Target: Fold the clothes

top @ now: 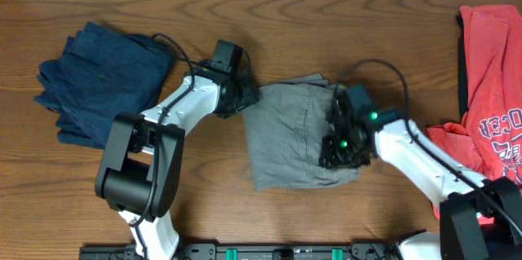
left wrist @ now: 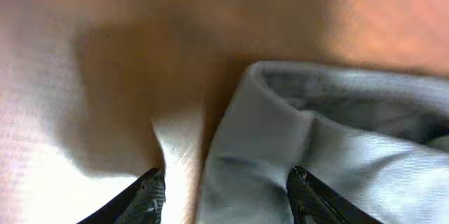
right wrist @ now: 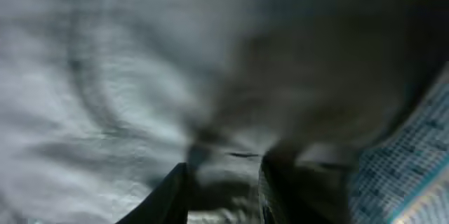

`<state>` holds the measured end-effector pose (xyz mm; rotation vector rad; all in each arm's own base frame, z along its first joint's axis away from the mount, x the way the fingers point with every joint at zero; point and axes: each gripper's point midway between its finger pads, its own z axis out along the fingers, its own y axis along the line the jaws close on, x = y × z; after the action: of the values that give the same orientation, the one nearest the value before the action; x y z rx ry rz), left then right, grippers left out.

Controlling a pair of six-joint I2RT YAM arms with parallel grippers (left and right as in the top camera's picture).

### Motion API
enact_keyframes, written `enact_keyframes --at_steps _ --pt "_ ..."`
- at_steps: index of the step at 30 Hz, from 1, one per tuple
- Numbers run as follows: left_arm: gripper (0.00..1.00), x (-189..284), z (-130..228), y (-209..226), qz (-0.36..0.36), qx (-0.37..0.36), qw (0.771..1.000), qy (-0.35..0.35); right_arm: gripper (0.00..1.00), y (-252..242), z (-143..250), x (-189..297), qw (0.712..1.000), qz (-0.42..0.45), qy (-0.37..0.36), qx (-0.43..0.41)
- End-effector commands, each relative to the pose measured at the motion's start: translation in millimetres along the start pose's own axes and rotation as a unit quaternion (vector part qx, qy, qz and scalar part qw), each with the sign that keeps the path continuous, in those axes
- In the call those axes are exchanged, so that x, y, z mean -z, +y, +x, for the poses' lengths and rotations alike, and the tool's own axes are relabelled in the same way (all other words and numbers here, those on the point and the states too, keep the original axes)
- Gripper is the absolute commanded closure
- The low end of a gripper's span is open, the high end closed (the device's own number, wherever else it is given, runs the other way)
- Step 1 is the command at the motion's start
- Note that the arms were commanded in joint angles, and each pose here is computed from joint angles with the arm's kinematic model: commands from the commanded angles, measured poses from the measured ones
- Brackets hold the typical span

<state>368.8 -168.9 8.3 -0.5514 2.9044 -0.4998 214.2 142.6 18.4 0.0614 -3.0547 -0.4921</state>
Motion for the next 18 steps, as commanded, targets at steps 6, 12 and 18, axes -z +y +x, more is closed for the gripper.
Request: enact_keyframes --at_steps 6,12,18 --pt "0.53 6.8 88.9 63.4 -0.131 0.028 0.974 0.183 0.58 -69.5 -26.3 -19.9 0.981 0.104 -0.115 -0.116" --pt "0.68 46.0 142.6 92.0 -0.22 0.054 0.93 0.291 0.5 -78.6 -111.1 18.2 0.948 0.11 -0.291 -0.063" --pt "0.75 61.5 144.6 88.2 -0.211 0.03 0.933 0.291 0.42 -52.4 -143.7 46.5 0.942 0.068 -0.327 -0.009"
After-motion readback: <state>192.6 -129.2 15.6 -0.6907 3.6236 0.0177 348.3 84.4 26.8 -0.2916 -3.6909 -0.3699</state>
